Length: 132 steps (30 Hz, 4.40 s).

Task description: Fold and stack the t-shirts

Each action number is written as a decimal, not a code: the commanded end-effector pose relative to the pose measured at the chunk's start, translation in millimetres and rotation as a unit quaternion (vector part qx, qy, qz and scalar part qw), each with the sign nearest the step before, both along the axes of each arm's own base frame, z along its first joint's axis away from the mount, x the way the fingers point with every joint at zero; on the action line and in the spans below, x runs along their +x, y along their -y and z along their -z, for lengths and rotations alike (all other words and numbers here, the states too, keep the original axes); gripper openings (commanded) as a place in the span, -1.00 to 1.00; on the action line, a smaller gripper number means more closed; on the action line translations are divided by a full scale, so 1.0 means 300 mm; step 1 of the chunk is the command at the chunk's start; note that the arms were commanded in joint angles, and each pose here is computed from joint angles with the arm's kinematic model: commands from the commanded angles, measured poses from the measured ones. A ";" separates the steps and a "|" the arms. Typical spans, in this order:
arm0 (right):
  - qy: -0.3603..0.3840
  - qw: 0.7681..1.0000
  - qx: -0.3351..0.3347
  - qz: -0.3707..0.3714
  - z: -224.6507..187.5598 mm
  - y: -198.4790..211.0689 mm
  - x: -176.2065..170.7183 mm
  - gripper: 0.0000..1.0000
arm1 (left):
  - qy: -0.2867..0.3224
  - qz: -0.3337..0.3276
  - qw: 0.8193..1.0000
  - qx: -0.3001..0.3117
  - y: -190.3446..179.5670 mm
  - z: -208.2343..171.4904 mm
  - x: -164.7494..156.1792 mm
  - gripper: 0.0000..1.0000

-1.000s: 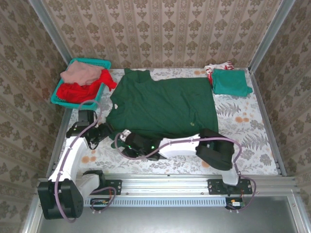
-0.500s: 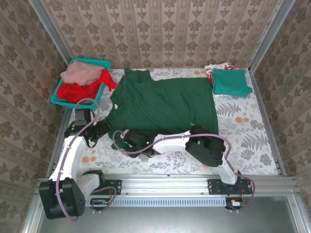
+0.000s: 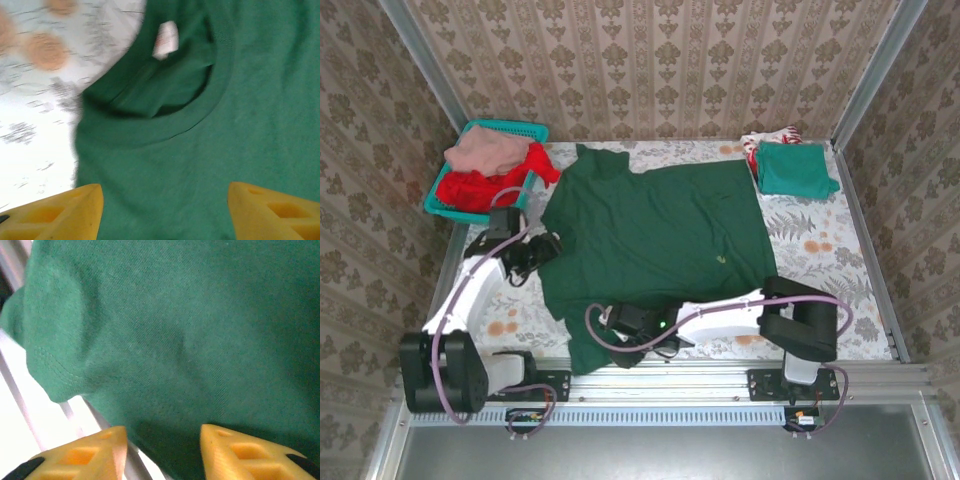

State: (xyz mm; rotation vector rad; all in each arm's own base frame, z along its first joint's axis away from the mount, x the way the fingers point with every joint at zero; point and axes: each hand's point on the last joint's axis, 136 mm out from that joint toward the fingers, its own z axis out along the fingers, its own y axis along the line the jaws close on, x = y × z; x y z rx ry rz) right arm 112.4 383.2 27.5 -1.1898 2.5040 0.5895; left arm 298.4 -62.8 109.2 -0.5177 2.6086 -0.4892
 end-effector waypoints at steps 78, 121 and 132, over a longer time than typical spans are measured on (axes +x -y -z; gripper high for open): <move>-0.059 0.790 -0.234 0.563 0.045 1.281 0.860 -0.58 | -0.081 0.120 0.983 0.113 0.170 0.271 -0.228 1.00; -0.064 0.824 -0.223 0.517 0.031 1.260 0.896 -0.57 | -0.083 0.093 0.986 0.107 0.091 0.262 -0.228 1.00; -0.020 0.825 -0.221 0.520 -0.114 1.285 0.906 -1.00 | -0.089 0.090 0.986 0.107 0.080 0.268 -0.225 1.00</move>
